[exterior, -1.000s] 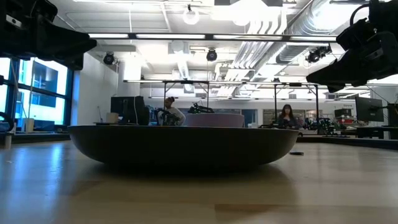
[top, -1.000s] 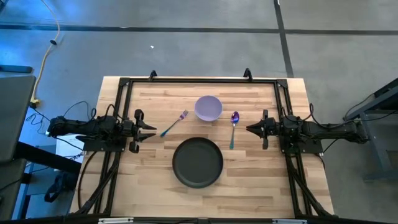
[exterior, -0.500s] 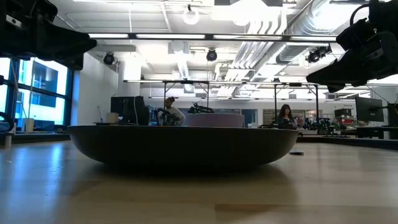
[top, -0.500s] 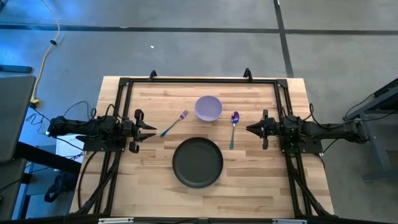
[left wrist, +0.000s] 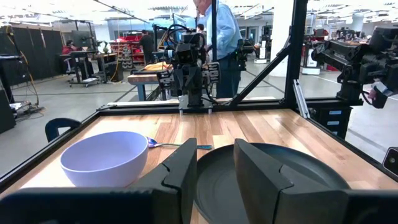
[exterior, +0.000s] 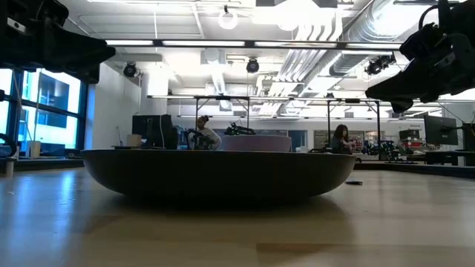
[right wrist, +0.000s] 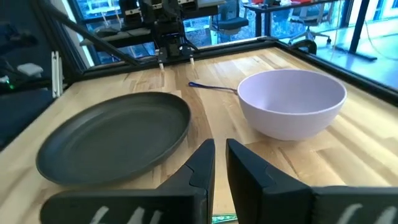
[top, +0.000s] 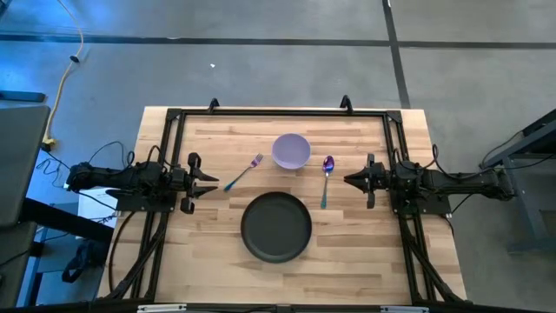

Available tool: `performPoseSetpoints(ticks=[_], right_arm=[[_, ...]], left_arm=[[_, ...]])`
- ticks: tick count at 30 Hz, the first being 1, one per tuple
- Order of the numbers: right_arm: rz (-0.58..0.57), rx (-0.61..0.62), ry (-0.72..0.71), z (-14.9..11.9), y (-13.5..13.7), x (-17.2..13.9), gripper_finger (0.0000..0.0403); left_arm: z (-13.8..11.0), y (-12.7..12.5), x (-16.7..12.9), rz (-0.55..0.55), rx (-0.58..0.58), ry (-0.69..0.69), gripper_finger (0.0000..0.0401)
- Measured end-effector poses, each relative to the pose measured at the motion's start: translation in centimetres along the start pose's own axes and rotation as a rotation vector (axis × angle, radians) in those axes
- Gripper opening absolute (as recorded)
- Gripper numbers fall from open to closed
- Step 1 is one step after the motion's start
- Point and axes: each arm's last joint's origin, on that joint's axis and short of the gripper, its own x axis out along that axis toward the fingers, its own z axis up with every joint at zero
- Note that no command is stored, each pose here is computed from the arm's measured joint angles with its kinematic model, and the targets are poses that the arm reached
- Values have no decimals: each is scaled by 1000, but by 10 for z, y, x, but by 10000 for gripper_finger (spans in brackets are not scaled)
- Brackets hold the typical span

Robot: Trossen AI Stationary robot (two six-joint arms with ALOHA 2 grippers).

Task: Set table place
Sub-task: Put the violet bowl on the black plate

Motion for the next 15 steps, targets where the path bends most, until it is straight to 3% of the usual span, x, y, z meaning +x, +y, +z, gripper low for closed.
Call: performPoseSetpoints(ticks=[5,10,13,15], right_arm=[[0,73,1,0,0,0,32],[0,91,0,0,0,0,32],[0,99,0,0,0,0,32],[0,167,0,0,0,0,32]], left_arm=[[0,0,0,0,4,0,95],[0,0,0,1,129,-1,95],[0,0,0,0,128,-1,95],[0,0,0,-4,85,-2,95]])
